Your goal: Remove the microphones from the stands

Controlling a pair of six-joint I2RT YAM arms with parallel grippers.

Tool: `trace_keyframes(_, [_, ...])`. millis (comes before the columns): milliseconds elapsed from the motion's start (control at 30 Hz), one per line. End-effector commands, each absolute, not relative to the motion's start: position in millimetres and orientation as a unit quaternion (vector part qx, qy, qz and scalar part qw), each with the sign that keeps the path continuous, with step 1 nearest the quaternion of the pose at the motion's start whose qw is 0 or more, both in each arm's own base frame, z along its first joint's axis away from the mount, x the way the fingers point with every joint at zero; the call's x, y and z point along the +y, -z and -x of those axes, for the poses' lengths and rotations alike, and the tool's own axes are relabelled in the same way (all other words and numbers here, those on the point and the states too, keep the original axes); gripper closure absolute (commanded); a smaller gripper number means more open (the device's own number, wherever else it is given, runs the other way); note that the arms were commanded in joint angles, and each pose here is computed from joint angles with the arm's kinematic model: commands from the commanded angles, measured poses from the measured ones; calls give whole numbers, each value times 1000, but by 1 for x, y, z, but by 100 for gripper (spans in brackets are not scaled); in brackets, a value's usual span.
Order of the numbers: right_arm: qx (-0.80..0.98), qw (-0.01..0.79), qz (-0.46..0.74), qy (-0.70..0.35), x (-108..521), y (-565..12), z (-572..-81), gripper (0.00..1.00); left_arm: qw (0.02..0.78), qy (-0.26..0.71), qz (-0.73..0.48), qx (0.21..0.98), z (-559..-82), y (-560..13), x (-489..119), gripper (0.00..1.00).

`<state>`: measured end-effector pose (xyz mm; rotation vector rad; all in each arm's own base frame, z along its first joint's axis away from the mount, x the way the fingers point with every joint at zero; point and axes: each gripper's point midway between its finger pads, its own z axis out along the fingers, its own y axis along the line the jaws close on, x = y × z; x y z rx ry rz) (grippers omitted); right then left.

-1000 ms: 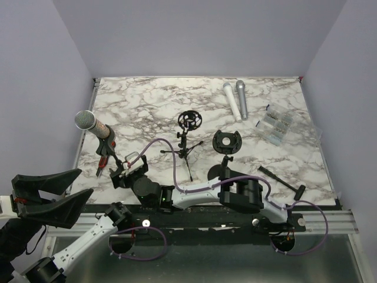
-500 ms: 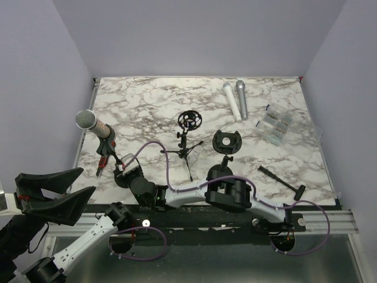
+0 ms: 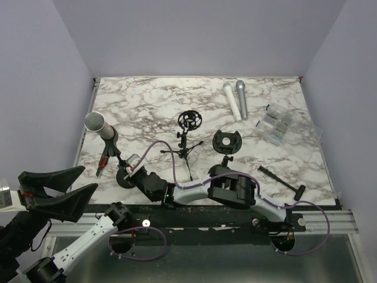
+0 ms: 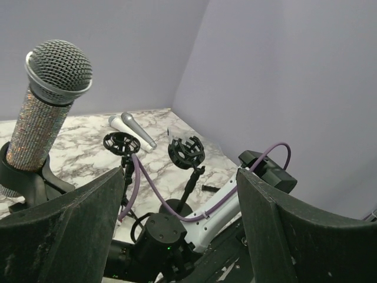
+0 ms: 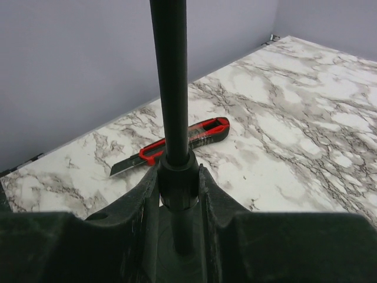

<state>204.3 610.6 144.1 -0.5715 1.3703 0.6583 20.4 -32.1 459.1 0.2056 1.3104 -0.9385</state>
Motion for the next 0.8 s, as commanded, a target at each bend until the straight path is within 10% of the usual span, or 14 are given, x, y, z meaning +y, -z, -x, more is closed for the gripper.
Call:
trace_keyframes(0, [590,679,312,-306,598,-145,-205,99,688,410,-88,592,-25,-453,-31,24])
trace_keyframes(767, [480,495,557,-462,565,-103,-167,93,684,217,-58,694,-107,-407,-28,18])
